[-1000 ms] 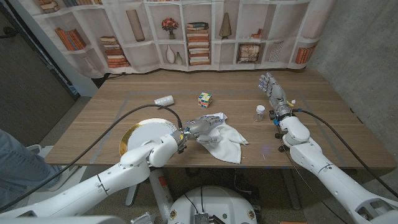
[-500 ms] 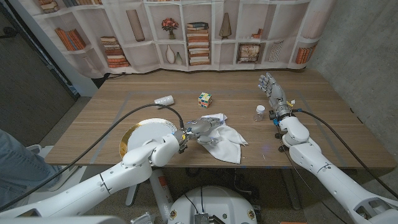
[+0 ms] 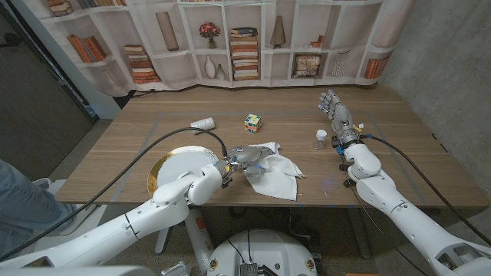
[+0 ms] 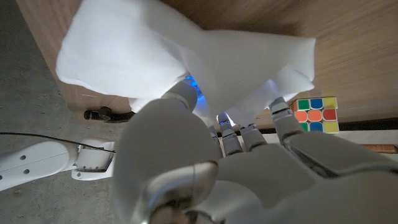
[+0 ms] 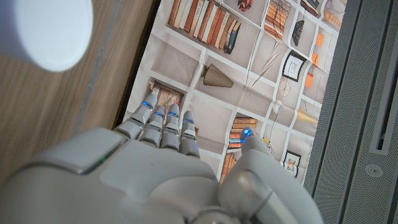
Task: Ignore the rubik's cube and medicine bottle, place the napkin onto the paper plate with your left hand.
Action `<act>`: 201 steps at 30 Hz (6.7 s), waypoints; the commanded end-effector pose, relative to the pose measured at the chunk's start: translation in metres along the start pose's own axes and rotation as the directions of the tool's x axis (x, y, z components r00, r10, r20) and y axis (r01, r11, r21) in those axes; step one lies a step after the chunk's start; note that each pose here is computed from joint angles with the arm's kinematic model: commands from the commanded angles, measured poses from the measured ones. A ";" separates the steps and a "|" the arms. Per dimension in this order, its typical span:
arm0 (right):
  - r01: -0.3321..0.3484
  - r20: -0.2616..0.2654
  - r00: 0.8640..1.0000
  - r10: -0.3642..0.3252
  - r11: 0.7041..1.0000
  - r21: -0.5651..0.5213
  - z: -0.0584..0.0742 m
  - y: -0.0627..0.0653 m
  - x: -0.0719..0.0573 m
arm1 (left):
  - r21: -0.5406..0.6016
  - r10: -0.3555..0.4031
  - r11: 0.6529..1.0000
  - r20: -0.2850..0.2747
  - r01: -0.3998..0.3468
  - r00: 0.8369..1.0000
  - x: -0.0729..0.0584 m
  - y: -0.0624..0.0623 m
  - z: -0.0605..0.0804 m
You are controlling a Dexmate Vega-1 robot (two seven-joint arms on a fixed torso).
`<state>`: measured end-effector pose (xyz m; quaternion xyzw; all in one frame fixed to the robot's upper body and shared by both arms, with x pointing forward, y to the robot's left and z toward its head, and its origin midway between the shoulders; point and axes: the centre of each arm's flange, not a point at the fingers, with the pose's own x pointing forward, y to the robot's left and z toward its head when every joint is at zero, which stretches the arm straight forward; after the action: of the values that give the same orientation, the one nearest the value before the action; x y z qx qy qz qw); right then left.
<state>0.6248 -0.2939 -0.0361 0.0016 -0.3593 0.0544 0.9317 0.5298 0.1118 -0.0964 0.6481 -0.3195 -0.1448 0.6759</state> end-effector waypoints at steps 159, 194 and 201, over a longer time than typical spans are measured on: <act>-0.043 -0.002 0.999 0.043 0.995 -0.086 0.027 0.021 0.011 | 0.066 0.240 0.969 -0.060 -0.236 0.969 -0.111 0.093 -0.036; -0.041 -0.016 0.999 0.040 0.993 -0.110 0.031 0.021 0.016 | 0.053 0.273 0.962 -0.154 -0.268 0.950 -0.151 0.101 -0.056; -0.037 -0.023 0.999 0.035 0.993 -0.112 0.030 0.020 0.017 | 0.053 0.270 0.963 -0.176 -0.265 0.947 -0.158 0.101 -0.059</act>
<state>0.6135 -0.2732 -0.0052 -0.0551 -0.3545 0.0531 0.9319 0.4305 0.2566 -0.0325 0.6158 -0.3563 0.0073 0.7027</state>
